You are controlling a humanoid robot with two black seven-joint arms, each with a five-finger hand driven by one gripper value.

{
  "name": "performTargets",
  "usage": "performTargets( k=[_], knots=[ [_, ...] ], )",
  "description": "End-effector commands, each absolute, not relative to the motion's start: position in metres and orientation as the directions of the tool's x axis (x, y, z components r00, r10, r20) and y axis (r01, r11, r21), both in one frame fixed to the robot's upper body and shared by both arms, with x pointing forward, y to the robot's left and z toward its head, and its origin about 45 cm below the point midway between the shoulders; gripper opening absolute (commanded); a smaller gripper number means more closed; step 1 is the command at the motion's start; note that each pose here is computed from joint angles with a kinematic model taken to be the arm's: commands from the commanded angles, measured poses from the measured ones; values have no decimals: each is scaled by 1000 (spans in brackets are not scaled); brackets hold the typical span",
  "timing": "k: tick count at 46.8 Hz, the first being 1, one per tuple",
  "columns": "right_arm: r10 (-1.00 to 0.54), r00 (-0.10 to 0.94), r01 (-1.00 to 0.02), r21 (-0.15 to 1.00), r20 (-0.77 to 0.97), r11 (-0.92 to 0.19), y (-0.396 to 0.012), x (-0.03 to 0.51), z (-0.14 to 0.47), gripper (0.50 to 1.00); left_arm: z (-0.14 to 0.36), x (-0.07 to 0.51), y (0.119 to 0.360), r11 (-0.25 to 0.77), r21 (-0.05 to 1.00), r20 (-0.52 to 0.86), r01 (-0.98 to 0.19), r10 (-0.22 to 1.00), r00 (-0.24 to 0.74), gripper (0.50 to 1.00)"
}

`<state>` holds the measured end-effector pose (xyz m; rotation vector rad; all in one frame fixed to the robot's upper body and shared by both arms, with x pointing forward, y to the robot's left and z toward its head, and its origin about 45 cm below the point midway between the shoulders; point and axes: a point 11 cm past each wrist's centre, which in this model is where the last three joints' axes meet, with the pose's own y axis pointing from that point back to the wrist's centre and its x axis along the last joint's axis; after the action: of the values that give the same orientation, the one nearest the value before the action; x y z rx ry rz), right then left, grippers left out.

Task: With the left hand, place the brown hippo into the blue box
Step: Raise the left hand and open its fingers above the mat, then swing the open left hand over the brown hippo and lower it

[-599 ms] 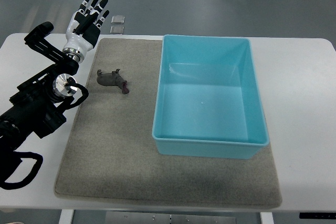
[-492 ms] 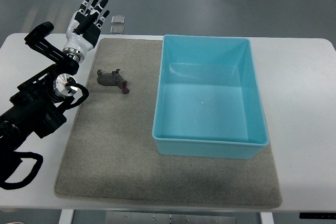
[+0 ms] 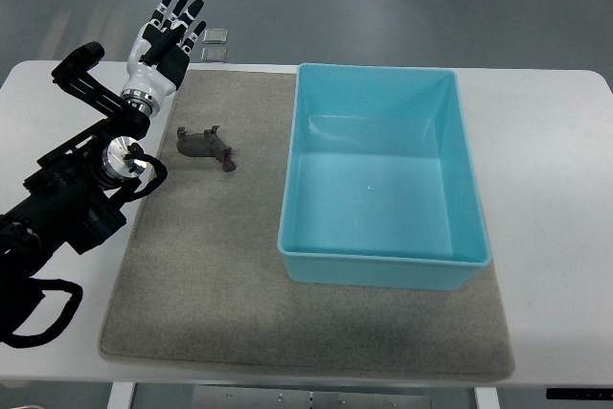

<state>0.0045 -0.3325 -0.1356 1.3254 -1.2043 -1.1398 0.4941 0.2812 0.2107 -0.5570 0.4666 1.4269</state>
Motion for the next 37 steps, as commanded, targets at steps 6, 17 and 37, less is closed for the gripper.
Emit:
performTargets(
  k=[6,17,37],
  knots=[
    [-997,70,-83,996,-28,-34,-332,4,-136,936,207,492,283,61,-71,-604,-996,792,91,996],
    [-997,70,-83,996,-28,-34,-332,4,-136,936,211,493,277,136,-74,-506,-988,849,155,996],
    [-997,68,-83,996,-28,-34,-332,4,-136,936,245,500,273,295,-98,-224,-950,924,310,996]
  ],
)
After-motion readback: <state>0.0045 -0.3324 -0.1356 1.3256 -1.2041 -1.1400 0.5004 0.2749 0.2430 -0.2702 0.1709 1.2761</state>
